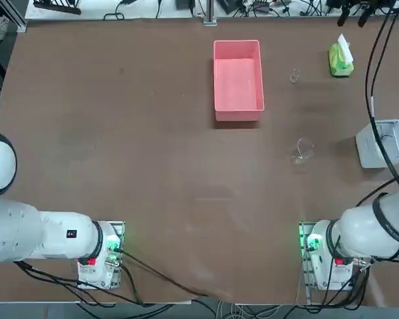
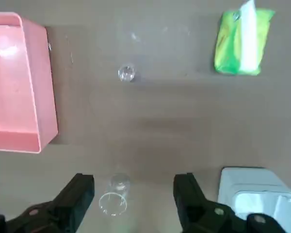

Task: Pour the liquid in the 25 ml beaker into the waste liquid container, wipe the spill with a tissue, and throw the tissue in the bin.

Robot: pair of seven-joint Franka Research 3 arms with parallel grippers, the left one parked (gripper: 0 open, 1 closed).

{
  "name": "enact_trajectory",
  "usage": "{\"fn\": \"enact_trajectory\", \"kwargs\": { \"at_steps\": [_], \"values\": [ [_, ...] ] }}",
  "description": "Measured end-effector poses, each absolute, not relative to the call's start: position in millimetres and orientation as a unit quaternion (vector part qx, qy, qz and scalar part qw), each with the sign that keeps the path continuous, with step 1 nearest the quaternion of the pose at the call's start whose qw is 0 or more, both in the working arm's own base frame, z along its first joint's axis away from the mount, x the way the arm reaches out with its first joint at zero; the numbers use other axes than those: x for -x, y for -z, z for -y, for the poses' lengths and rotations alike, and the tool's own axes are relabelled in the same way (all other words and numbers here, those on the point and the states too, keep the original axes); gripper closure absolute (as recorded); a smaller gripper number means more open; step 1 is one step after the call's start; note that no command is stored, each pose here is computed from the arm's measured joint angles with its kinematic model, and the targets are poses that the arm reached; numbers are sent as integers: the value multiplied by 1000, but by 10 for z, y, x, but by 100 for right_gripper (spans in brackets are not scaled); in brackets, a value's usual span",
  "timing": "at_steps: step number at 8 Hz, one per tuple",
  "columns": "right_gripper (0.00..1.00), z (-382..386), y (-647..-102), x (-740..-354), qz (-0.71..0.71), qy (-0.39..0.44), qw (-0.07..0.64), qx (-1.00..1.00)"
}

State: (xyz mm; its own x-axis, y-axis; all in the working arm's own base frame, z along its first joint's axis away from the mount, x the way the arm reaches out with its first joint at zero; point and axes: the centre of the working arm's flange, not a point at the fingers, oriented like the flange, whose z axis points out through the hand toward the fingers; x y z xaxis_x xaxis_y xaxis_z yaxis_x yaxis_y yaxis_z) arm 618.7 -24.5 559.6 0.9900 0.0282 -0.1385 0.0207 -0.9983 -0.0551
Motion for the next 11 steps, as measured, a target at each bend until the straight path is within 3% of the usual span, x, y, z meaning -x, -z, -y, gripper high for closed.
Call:
{"fn": "enact_trajectory", "kwargs": {
  "at_steps": [4,11],
  "values": [
    [0,212,-6399,-5784,-31,-24,16,999],
    [0,179,-6370,-5771,-36,-31,16,999]
  ]
}}
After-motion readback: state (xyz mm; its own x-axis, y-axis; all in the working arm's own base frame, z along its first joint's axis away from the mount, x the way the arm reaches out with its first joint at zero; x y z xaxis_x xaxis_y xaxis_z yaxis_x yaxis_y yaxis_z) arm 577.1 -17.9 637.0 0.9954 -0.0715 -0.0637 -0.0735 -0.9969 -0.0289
